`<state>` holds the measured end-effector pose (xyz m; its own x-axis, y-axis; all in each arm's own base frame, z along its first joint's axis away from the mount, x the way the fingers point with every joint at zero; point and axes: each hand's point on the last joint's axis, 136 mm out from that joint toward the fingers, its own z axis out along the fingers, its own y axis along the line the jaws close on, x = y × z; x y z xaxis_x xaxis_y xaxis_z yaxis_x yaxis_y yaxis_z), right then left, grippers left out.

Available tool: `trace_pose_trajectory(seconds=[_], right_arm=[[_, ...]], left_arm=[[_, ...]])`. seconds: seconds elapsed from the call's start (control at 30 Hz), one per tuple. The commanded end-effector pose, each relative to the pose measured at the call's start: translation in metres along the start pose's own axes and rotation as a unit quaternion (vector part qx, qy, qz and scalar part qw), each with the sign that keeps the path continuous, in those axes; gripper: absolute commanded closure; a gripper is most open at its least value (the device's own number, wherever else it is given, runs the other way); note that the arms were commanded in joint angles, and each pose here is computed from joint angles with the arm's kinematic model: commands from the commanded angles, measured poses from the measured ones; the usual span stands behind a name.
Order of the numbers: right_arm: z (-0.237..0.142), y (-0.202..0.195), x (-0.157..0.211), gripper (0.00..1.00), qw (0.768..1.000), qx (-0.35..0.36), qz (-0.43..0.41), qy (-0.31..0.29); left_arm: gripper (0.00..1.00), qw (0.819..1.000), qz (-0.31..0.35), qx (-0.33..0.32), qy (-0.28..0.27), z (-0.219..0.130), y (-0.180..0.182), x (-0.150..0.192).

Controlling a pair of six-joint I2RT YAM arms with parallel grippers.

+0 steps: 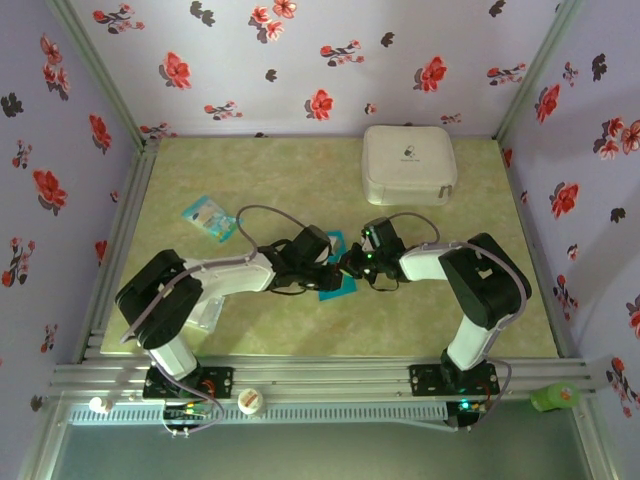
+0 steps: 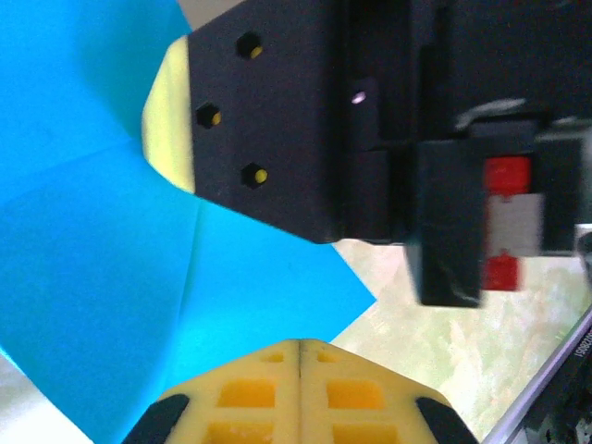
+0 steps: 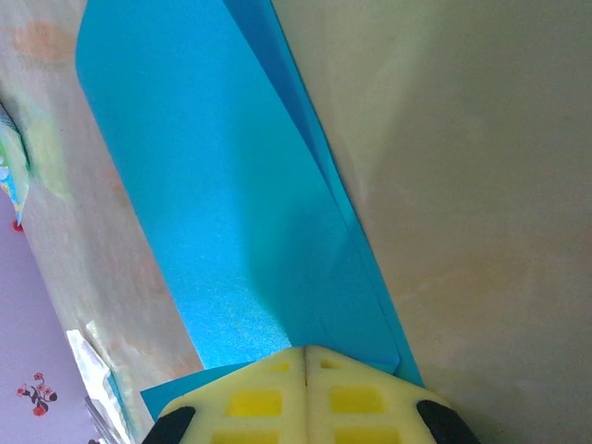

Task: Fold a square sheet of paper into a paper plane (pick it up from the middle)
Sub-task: Fold the triangle a second time at the center of the table.

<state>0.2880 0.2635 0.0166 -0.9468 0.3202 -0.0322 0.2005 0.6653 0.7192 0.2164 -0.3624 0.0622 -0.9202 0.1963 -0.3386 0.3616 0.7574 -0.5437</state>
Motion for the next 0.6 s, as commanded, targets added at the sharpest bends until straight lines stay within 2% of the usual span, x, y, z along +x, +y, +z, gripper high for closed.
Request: trace_pose_trajectory(seconds=[0.0,0.57], right_arm=[[-0.001,-0.038,0.011,1.00,0.997,0.068,0.026,0.002],[-0.002,-0.041,0.013,1.00,0.997,0.076,0.021,0.007]], left_arm=[[1.00,1.000,-0.023,-0.014,0.014,0.009,0.010,0.003],[1.00,0.998,-0.038,-0.045,0.016,0.022,0.038,0.013]])
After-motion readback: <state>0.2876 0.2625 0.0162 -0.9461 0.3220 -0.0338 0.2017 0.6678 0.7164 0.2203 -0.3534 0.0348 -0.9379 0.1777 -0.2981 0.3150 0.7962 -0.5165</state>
